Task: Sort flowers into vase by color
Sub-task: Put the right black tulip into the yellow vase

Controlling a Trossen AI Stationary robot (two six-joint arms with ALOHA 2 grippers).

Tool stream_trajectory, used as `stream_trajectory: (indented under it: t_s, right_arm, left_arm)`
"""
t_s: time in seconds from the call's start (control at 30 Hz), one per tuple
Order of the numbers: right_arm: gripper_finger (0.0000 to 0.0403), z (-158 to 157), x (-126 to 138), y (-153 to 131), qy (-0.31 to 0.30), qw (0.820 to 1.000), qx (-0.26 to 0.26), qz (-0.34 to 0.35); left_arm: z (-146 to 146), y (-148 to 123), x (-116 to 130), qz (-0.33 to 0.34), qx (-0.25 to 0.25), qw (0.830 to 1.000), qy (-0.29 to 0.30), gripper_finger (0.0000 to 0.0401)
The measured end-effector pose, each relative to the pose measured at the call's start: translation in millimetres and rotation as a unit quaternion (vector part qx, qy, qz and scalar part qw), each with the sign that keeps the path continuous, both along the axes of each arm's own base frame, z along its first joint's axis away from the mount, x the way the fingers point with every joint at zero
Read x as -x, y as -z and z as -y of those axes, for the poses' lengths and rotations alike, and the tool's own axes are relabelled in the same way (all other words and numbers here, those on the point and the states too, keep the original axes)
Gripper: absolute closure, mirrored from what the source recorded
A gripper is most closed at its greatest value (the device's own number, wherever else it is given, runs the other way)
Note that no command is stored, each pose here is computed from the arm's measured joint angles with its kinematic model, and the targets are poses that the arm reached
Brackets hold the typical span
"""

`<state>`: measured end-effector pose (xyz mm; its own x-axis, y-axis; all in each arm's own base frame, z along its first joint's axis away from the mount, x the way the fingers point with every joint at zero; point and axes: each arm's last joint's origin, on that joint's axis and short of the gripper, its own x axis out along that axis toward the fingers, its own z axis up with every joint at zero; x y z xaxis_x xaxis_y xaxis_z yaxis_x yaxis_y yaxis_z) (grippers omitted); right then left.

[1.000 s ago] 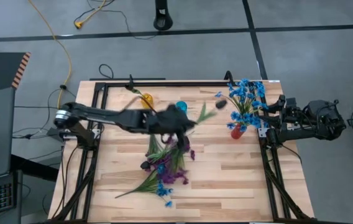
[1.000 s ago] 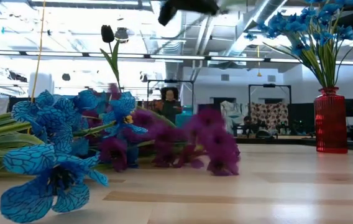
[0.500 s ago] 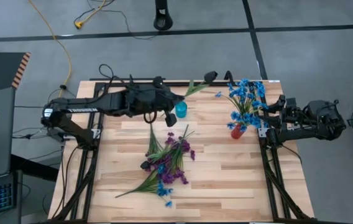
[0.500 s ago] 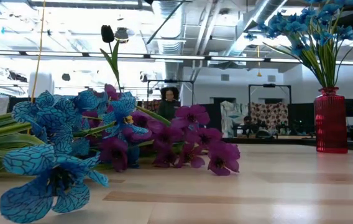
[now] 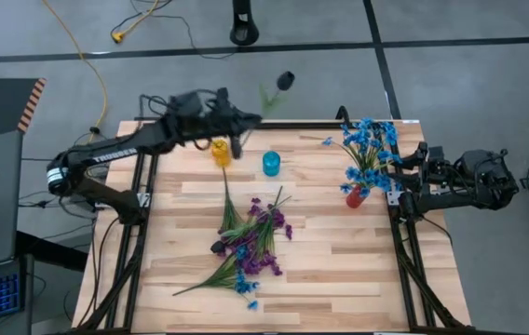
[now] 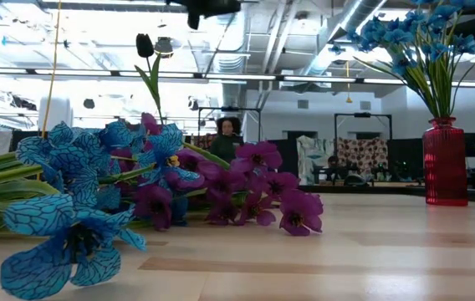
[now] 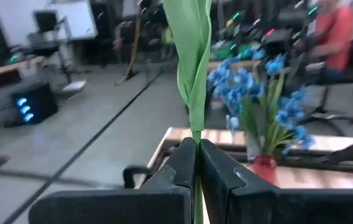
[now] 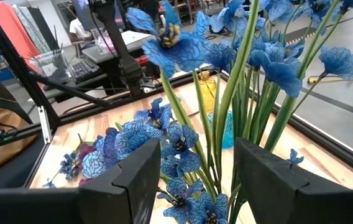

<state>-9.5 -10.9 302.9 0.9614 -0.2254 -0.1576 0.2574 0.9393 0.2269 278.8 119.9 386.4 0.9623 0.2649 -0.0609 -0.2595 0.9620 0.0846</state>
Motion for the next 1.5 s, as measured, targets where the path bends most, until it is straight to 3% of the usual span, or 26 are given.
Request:
stream_trajectory:
  t_s: [0.2, 0.53, 0.87, 1.07, 1.5]
  right_arm:
    - [0.0169, 0, 0, 0, 0.0, 1.0, 0.0, 0.0]
    - [0.0169, 0, 0, 0, 0.0, 1.0, 0.0, 0.0]
    - [0.0169, 0, 0, 0, 0.0, 1.0, 0.0, 0.0]
    - [0.0169, 0, 0, 0, 0.0, 1.0, 0.0, 0.0]
    - [0.0169, 0, 0, 0, 0.0, 1.0, 0.0, 0.0]
  left_arm:
    - [-45, 4, 39, 0.068, -0.009, 0.997, 0.024, 0.0401]
    - [-102, 42, 76, 0.095, 0.01, 0.994, 0.047, 0.0401]
    - [-108, 91, 93, 0.073, 0.027, 0.995, 0.058, 0.0401]
    - [-104, 108, 97, 0.077, 0.032, 0.995, 0.061, 0.0401]
    - [-103, 111, 100, 0.07, 0.027, 0.994, 0.083, 0.0401]
